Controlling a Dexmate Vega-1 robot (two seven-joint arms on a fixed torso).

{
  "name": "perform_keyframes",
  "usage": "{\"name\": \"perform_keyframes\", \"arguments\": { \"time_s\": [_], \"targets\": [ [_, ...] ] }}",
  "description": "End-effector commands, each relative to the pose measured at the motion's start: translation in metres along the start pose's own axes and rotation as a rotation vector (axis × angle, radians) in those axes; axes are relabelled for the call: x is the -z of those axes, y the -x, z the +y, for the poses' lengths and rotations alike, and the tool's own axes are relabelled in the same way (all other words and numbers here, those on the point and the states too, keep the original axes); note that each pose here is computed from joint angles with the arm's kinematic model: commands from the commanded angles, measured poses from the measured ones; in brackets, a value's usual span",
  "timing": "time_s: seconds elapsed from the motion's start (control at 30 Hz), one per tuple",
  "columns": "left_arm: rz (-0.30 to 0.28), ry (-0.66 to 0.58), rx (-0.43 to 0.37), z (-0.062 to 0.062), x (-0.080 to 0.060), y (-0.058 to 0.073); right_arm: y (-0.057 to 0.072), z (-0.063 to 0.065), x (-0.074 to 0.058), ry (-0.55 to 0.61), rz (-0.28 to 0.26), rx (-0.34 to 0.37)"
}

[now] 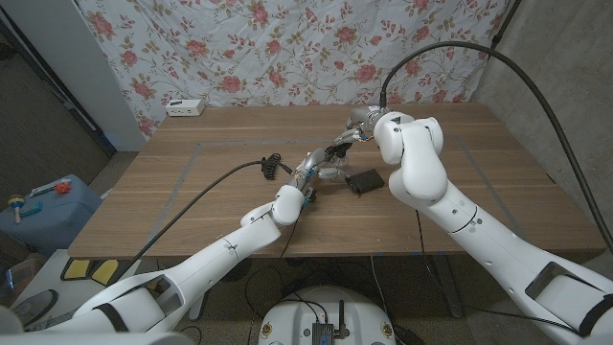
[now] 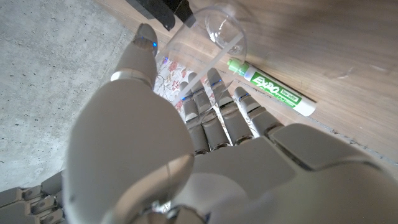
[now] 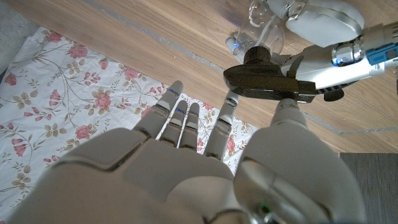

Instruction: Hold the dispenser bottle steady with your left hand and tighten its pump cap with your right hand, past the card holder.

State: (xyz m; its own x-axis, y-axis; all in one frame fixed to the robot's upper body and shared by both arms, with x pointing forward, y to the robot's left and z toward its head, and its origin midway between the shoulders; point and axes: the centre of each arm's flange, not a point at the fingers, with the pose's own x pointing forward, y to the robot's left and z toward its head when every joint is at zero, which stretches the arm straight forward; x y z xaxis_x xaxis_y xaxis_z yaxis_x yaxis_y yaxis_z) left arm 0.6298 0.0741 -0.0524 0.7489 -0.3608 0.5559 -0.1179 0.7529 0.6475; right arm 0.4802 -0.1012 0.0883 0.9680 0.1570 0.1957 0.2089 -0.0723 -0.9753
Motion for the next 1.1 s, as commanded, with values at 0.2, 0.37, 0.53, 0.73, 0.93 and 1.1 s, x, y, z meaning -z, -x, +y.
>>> {"name": "perform_keyframes", "arguments": {
  "time_s": [0.2,0.37,0.53,0.73,0.93,1.1],
  "targets": [
    [0.002,-0.003,0.003,0.001,0.001,0.002,0.011,-0.010,0.003,-0.014,-0.016,0.055],
    [0.004,-0.001,0.005,0.001,0.001,0.002,0.014,-0.014,0.005,-0.013,-0.017,0.057],
    [0.005,0.001,0.004,0.000,0.002,0.002,0.017,-0.016,0.008,0.002,-0.016,0.041],
    [0.007,0.001,0.001,0.000,0.002,0.002,0.017,-0.017,0.009,0.019,-0.015,0.017],
    [0.009,0.000,-0.001,0.000,0.002,0.002,0.017,-0.017,0.009,0.035,-0.020,-0.014],
    [0.010,-0.001,-0.004,0.000,0.002,0.003,0.016,-0.015,0.009,0.045,-0.027,-0.036]
  ]
}}
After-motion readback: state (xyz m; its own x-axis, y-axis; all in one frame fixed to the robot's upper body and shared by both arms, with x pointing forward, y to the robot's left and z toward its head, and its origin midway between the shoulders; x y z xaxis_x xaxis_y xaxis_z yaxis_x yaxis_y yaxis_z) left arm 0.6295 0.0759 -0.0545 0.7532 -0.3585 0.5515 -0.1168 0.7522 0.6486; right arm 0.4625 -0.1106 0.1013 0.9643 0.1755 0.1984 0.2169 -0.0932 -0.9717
